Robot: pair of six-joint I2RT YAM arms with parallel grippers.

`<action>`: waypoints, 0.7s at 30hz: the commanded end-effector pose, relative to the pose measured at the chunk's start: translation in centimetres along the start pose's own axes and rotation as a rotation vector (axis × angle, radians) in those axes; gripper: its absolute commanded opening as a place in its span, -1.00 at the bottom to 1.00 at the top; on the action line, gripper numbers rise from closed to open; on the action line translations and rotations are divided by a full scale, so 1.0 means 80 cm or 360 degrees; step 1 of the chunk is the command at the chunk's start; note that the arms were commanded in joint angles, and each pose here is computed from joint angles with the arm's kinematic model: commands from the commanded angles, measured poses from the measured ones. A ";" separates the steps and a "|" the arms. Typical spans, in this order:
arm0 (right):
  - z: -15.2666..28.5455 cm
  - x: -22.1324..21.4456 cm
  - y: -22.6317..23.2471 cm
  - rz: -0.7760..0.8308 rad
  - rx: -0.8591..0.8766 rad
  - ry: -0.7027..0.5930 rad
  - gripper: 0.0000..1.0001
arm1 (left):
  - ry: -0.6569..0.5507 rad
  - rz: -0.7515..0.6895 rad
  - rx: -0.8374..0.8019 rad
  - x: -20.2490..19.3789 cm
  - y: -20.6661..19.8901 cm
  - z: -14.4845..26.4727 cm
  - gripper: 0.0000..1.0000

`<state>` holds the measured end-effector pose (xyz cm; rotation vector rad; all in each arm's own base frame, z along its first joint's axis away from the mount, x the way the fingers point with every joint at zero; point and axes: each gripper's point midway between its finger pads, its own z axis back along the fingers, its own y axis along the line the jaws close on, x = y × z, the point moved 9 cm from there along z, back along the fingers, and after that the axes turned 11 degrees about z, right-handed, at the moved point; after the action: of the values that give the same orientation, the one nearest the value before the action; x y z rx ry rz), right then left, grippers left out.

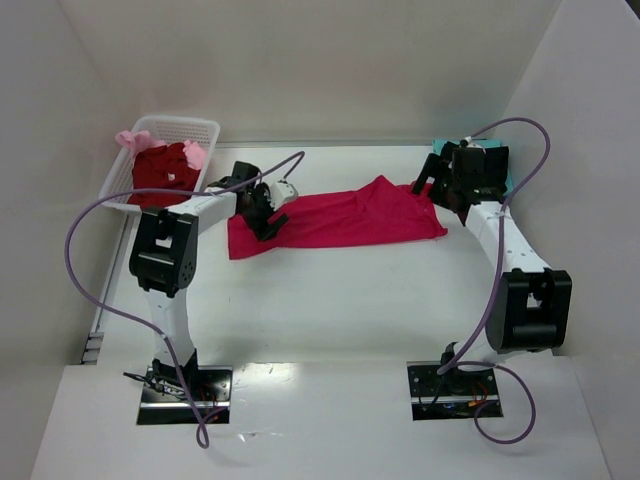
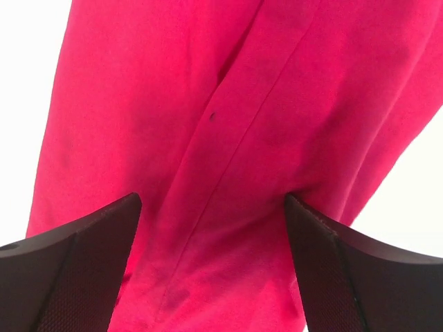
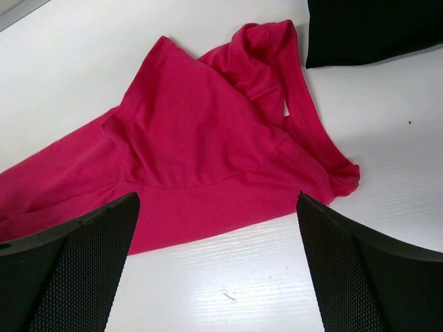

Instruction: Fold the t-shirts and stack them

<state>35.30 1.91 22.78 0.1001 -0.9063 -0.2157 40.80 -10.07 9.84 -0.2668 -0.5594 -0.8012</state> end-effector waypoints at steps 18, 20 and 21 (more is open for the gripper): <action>0.035 0.018 0.001 0.0023 0.0019 -0.0153 0.99 | 0.0179 0.0156 -0.0114 0.014 -0.067 0.017 0.89; 0.036 0.018 0.001 0.0023 0.0019 -0.0153 0.99 | 0.0183 0.0213 -0.0144 0.011 -0.072 0.016 0.89; 0.036 0.018 0.001 0.0023 0.0019 -0.0153 0.99 | 0.0211 0.0223 -0.0154 0.003 -0.075 0.013 0.89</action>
<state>34.41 1.90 24.11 0.1049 -0.9477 -0.2146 36.94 -13.20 10.60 -0.2718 -0.4114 -0.7435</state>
